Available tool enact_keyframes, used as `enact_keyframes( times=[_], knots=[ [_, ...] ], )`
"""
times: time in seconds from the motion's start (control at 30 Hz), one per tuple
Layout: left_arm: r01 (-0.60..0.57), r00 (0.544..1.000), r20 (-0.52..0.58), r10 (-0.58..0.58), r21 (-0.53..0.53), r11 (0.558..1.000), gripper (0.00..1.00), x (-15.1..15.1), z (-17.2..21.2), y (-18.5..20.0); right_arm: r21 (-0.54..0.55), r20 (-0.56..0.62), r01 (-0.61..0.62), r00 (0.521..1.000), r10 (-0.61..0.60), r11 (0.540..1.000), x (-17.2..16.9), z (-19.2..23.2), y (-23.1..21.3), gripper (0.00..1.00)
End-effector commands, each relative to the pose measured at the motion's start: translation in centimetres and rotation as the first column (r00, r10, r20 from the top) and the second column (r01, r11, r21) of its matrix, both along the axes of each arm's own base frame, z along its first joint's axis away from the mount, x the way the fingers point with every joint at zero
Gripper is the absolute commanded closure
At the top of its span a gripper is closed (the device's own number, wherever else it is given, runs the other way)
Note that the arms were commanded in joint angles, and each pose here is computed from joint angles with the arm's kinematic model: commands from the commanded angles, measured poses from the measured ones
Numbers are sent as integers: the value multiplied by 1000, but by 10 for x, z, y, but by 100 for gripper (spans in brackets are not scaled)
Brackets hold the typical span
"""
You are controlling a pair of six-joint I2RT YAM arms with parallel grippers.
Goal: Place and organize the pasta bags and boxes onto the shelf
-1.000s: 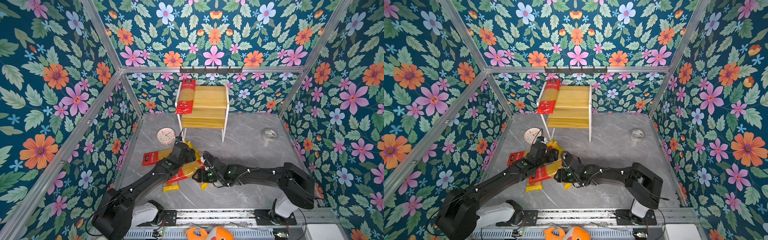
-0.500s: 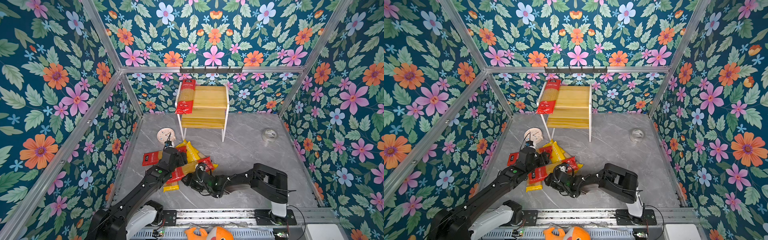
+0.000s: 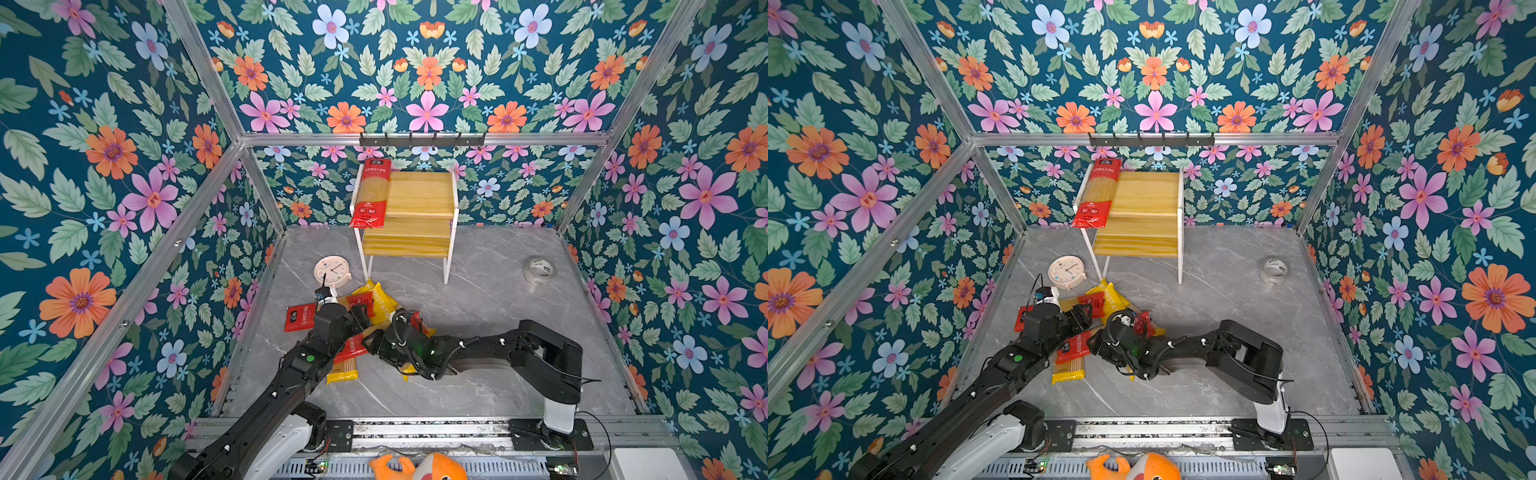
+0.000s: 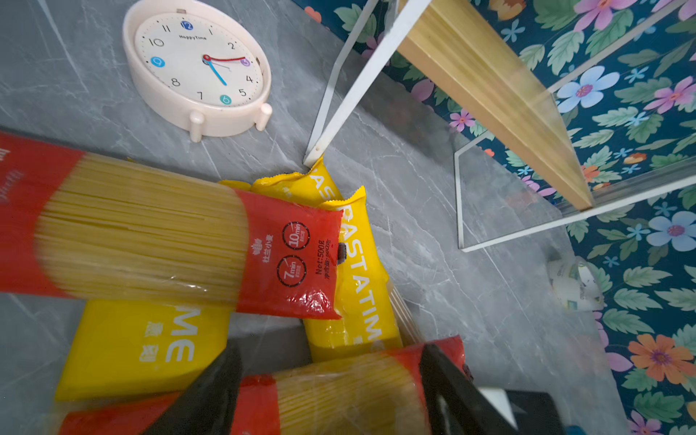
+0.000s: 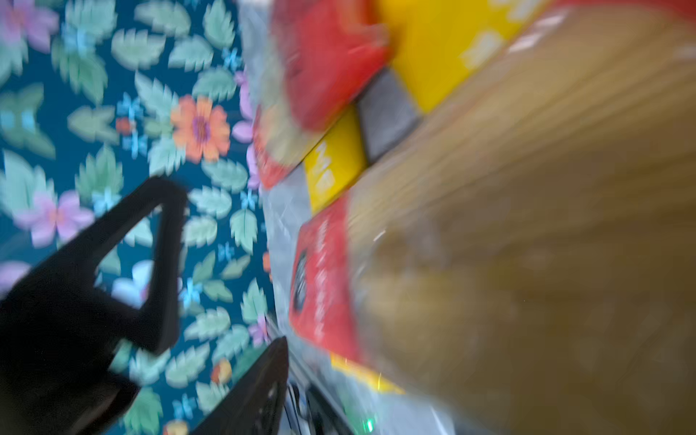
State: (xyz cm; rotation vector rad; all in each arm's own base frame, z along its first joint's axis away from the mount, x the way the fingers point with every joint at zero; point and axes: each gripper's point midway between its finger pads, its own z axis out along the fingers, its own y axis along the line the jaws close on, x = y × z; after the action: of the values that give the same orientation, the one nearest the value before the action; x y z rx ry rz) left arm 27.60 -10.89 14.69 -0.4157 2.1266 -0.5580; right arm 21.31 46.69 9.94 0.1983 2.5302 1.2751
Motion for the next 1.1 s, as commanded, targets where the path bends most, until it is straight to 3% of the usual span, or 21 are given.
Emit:
enact_keyframes(
  times=[0.0, 0.1, 0.27, 0.4, 0.63, 0.9, 1.07],
  knots=[
    [-49, 998, -47, 48, -27, 998, 27, -10, -17, 4, -211, 81, -216, 968, 237, 953, -10, -7, -32, 33],
    [-36, 997, -75, 36, -1, 999, 27, -21, -26, -4, -285, 90, -266, 949, 302, 921, 6, -9, -63, 33],
    [49, 993, -108, -56, -63, 997, 27, -41, -31, -36, -334, 99, -318, 924, 369, 887, 41, 0, -96, 32],
    [145, 975, -160, -154, -68, 987, 25, -60, -51, -62, -372, 62, -310, 932, 357, 875, 72, 4, -124, 32],
    [258, 938, -186, -292, -187, 948, 23, -87, -67, -106, -298, 26, -374, 917, 399, 878, 84, -1, -127, 32],
    [237, 927, -235, -294, -243, 941, 23, -102, -91, -112, -182, 52, -412, 903, 427, 893, 102, 12, -91, 33],
    [160, 964, -184, -193, -182, 970, 21, -92, -91, -87, -168, 24, -464, 880, 474, 870, 85, 5, -91, 36]
  ],
)
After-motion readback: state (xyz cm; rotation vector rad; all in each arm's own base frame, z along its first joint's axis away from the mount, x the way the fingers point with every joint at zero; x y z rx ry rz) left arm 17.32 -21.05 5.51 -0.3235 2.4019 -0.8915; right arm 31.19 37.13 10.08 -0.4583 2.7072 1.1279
